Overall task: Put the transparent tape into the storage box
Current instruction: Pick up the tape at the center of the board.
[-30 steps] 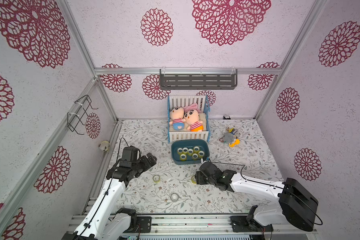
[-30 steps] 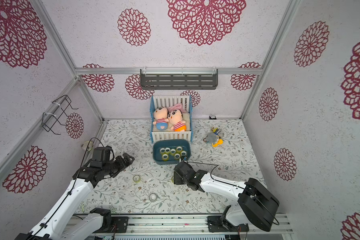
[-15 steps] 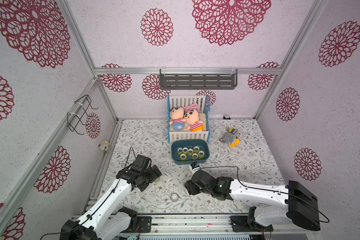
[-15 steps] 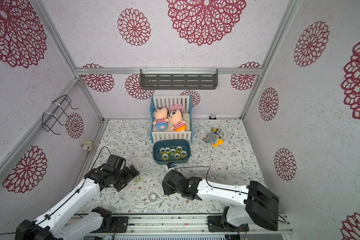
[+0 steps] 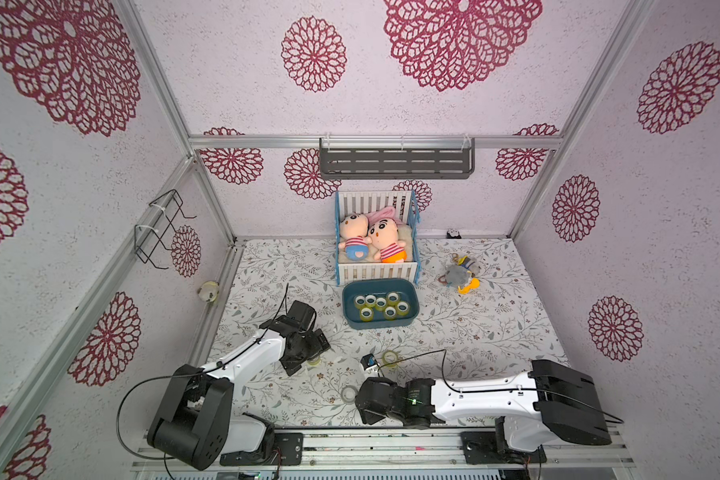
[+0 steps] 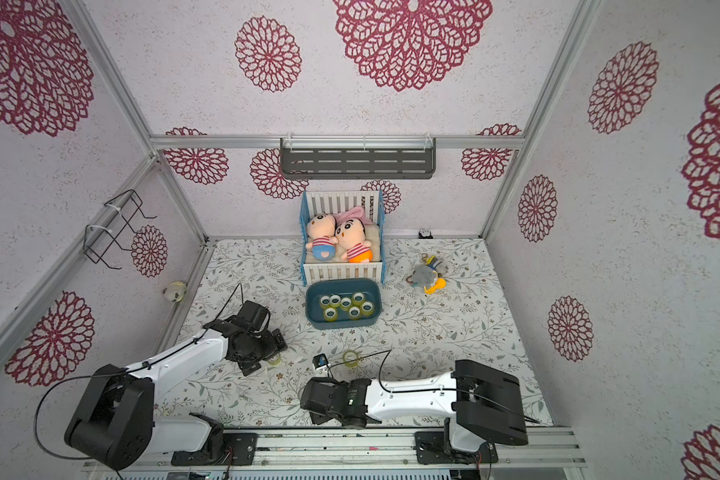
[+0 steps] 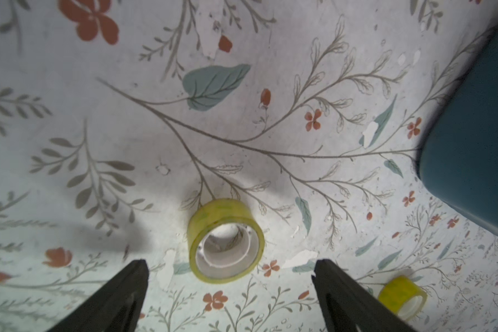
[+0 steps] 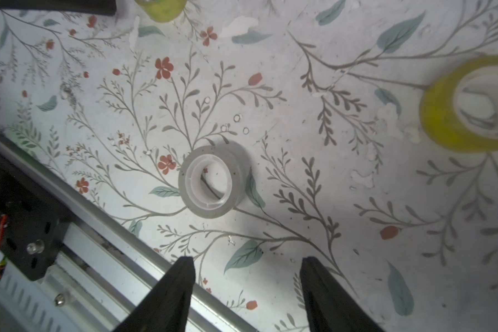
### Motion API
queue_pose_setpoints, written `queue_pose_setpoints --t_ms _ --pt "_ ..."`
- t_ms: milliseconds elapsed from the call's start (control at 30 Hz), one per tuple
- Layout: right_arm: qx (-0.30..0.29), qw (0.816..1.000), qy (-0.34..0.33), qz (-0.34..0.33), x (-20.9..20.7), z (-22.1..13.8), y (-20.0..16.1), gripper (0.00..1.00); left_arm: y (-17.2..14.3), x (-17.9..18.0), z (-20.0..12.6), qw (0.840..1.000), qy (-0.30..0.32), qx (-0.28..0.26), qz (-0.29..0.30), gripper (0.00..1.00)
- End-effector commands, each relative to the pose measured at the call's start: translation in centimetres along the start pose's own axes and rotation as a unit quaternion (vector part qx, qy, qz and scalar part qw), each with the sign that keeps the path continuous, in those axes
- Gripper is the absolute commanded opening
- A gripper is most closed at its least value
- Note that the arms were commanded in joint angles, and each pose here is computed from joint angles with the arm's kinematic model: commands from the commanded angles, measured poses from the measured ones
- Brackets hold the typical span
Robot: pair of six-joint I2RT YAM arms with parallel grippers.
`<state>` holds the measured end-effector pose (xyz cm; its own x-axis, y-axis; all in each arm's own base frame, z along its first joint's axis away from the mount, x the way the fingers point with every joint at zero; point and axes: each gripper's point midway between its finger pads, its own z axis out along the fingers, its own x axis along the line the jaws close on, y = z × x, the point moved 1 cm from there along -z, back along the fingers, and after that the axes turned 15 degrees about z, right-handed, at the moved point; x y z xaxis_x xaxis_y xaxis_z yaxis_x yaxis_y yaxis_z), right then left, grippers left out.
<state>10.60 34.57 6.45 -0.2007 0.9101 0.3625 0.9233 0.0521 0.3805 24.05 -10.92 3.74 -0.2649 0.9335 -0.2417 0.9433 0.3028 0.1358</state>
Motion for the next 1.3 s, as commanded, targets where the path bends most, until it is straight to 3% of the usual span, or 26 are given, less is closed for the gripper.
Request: queue_pose_setpoints --t_ms 0,267,667,933,1167,1267 --pt "-0.02 1.0 -0.003 0.02 1.1 0.3 0.9 0.67 1.2 -1.3 -0.1 0.999 -0.017 -0.012 0.026 0.97" --pt "-0.03 0.997 0.021 0.073 0.0 1.1 3.3 0.67 1.3 -1.8 0.8 0.999 -0.013 -0.001 0.04 0.97" --pt "-0.016 0.998 0.012 0.052 0.8 2.5 4.0 0.68 2.3 -5.3 1.8 0.997 -0.008 -0.007 0.082 0.98" --pt "0.001 1.0 -0.008 0.029 1.3 3.8 3.2 0.67 3.6 -3.4 -3.1 0.992 0.027 -0.083 0.087 0.97" --pt "-0.015 0.993 -0.113 0.023 -1.8 4.8 3.2 0.65 4.2 -0.9 -7.4 0.989 0.012 -0.136 0.058 0.97" --pt "-0.025 0.991 -0.128 0.027 -2.7 4.3 3.6 0.61 4.2 0.3 -8.9 0.988 0.008 -0.145 0.05 0.97"
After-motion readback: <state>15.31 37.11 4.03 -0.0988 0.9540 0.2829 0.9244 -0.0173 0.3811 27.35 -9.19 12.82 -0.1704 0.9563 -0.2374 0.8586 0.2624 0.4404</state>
